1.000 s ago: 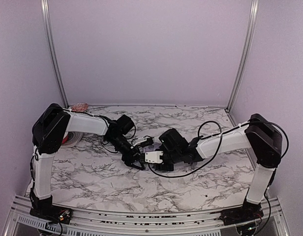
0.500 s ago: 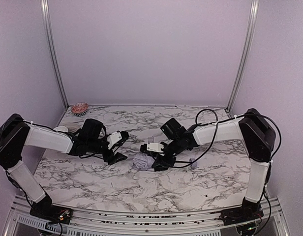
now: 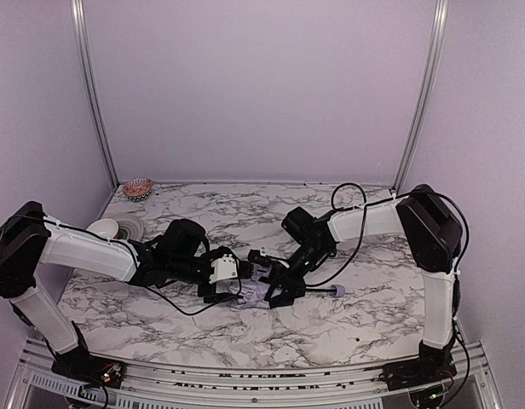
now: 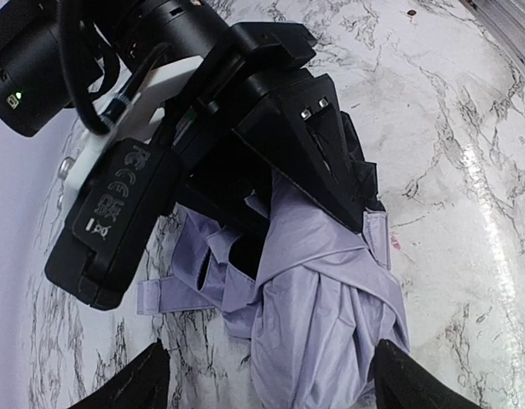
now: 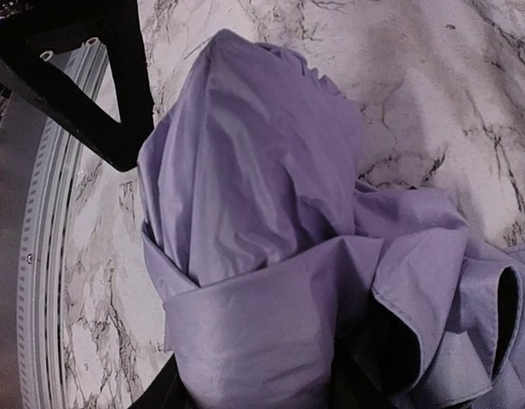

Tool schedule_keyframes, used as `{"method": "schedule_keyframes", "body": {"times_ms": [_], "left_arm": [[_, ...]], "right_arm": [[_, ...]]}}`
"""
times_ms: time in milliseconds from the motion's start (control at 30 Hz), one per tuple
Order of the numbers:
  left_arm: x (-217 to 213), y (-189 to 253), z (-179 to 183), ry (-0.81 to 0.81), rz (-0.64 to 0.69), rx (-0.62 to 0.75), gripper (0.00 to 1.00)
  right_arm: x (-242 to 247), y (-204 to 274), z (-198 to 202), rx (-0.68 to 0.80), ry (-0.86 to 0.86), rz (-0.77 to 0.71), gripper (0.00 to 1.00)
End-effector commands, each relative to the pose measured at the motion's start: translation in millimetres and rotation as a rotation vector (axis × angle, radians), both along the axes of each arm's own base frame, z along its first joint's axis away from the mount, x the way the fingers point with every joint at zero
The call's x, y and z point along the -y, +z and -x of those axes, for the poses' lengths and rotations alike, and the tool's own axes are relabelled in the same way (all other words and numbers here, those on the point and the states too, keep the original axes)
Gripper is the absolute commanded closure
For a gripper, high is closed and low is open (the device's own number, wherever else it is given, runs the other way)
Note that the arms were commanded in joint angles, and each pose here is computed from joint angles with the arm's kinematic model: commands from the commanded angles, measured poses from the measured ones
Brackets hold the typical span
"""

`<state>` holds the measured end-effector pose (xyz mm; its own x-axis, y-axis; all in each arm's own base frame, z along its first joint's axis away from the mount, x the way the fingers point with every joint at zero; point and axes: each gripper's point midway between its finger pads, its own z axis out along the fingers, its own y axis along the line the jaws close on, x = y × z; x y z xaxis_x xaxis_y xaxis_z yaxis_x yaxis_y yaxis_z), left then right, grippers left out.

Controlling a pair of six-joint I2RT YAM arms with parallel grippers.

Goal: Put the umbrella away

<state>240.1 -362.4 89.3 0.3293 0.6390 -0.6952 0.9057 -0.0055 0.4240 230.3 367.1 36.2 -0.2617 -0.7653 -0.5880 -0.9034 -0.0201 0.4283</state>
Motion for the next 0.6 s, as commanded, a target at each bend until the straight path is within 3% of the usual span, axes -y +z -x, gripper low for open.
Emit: {"method": "schedule_keyframes", "body": {"times_ms": [0,200,567], "left_arm": [[8.9,-5.1,21.1,-0.099,-0.052,-0.012,0.18],[15.2,-1.0,37.5,-0.171,-0.022,-0.088,0.16],[9.2,-71.4,0.7,-0.055,-0.25,-0.037,0.19]], "right_arm": [[41.5,-50.6,42.1,-0.273,-0.03,0.242,0.8],[42.5,-59.9,28.4,-0.312,-0.103,0.255,0.79],[37.3,-64.5,20.6,-0.314,-0.08,0.243,0.78]]}}
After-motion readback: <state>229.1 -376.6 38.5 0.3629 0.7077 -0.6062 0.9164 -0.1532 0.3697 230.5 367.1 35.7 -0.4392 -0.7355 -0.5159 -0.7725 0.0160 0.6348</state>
